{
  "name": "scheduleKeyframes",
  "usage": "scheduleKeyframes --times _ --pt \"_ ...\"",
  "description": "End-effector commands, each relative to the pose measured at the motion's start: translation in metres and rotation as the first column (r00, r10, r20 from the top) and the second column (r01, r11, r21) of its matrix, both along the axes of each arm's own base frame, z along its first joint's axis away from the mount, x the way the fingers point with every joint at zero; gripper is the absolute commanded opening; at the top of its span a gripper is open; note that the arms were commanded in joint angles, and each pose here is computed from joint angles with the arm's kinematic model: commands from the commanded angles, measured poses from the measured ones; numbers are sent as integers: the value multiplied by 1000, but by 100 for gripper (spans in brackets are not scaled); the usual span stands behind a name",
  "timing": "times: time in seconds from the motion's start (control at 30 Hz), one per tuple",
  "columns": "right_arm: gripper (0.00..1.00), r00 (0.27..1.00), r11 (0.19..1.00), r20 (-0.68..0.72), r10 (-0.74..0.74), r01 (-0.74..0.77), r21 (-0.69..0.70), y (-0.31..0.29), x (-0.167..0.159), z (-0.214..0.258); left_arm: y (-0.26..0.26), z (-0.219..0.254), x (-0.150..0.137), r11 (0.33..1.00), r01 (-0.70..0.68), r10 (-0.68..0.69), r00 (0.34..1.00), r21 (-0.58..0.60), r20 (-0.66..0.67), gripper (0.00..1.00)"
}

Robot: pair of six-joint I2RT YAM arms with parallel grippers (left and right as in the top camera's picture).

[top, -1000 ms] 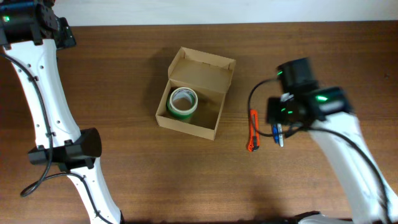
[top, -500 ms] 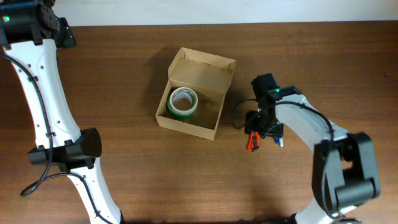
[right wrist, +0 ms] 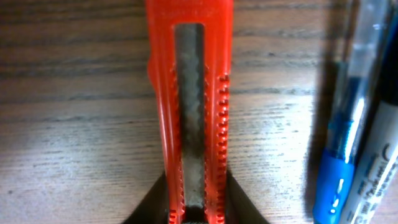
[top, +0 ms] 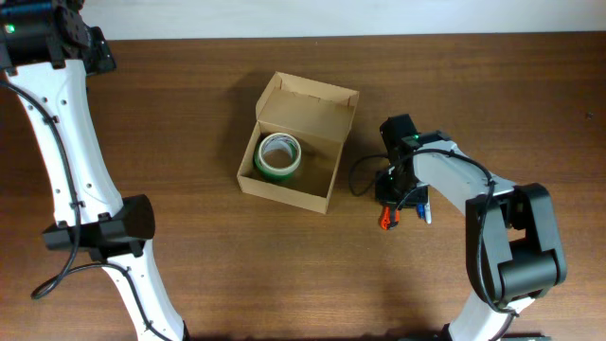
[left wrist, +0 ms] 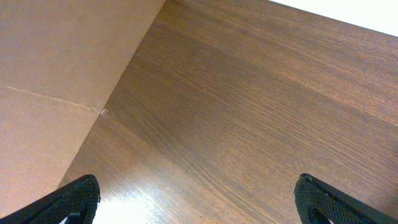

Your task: Pack container

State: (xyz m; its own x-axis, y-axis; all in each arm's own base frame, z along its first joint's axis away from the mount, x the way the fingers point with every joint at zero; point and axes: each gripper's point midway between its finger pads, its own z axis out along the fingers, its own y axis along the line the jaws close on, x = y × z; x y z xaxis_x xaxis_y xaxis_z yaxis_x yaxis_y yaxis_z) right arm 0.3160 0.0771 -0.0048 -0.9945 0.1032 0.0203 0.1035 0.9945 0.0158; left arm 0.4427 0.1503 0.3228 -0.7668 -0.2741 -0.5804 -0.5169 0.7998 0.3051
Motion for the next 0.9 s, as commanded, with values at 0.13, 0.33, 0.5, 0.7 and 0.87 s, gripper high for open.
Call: scheduleKeyframes --times 0.13,0.33,0.5,0.7,0.87 --pt "10 998 999 -54 32 -31 19 5 -5 -25 2 18 -8 1000 -2 1 999 23 37 100" --pt "11 996 997 49 75 -76 28 11 32 24 2 18 -8 1000 -2 1 999 23 37 100" --pt "11 956 992 267 121 -127 7 15 81 134 2 18 -8 1000 -2 1 999 23 37 100" --pt "9 850 982 500 166 -190 -4 22 98 280 2 18 -8 1000 -2 1 999 23 37 100" --pt "6 733 915 586 346 -401 -40 63 65 348 2 18 -8 1000 -2 1 999 23 37 100"
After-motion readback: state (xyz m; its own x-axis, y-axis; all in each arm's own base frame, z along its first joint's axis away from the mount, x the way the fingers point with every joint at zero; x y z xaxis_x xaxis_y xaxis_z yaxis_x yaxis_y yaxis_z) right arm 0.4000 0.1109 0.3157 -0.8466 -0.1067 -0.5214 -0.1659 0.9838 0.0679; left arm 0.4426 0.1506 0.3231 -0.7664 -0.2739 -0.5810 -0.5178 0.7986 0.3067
